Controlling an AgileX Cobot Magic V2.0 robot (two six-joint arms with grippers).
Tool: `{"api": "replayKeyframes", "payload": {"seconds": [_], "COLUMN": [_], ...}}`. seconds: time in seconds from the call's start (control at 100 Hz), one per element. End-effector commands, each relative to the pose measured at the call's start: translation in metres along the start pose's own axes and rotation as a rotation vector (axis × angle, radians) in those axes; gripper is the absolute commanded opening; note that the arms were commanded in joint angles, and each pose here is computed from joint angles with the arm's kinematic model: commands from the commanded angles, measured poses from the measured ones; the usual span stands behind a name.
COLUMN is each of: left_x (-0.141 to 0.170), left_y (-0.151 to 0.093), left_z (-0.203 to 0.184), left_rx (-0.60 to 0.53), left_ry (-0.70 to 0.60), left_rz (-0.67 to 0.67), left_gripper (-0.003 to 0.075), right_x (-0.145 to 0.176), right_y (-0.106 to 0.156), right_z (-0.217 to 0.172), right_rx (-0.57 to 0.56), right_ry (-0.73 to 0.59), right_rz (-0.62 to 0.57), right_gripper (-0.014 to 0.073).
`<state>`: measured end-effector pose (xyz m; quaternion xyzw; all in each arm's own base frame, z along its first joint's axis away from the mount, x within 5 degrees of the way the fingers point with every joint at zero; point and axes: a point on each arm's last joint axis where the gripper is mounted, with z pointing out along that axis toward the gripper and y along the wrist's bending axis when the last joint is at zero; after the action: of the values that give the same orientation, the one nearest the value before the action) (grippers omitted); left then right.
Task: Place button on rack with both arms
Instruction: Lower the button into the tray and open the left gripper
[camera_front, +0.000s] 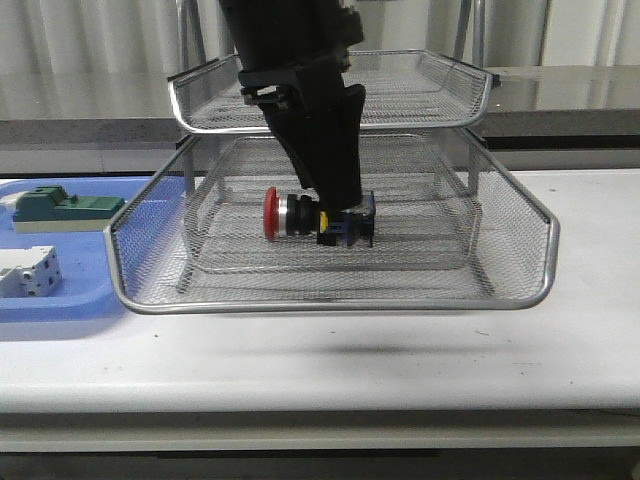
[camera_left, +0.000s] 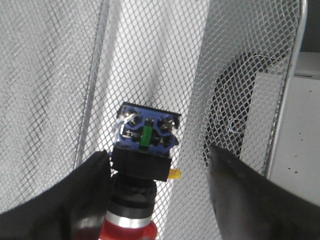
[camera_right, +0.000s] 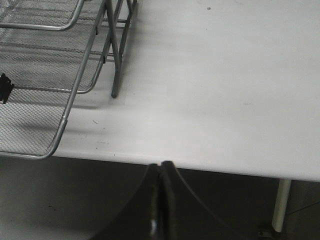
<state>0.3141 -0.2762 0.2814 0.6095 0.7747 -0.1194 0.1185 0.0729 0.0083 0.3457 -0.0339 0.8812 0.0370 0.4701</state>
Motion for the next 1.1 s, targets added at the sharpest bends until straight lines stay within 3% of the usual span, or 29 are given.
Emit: {"api": "replayKeyframes", "payload": {"seconds": [0.0,0.2,0.4,0.77,0.96,1.09], "left_x": [-0.006,0.001,0.027,0.122,0.171,0.196], "left_y": [-0.014,-0.02,-0.006,0.03,0.024,0.005], "left_z": [-0.04,-0.076,-0.12,-0.196,-0.205,-0.207], "left_rx": [-0.023,-0.088,-0.187,-0.392,-0.46,-0.547], "left_ry": [-0.087,-0.141,-0.2,-0.285,-0.327,-0.414], "left_rz": [0.013,-0.021,-0.129,-0.493,-0.64,-0.709], "left_gripper": [0.0412,0.041,0.0407,0.0407,0.0407,0.0407], "right_x": [-0.013,-0.013,-0.013,-0.013,-0.013,-0.013], "right_y": [0.0,0.0,0.0,0.0,0.0,0.0], "right_z": [-0.007,-0.007,-0.007,-0.007,-0.007,-0.007], "right_rx": [0.002,0.002,0.002,0.002,0.002,0.002], "right_ry": [-0.093,-0.093,-0.093,-0.093,-0.093,-0.093], "right_rz": [-0.005,-0.005,-0.005,-0.005,-0.005,-0.005], "right_gripper": [-0.0109,-0.0109,-0.0109,-0.0109,-0.0109,-0.0109]}}
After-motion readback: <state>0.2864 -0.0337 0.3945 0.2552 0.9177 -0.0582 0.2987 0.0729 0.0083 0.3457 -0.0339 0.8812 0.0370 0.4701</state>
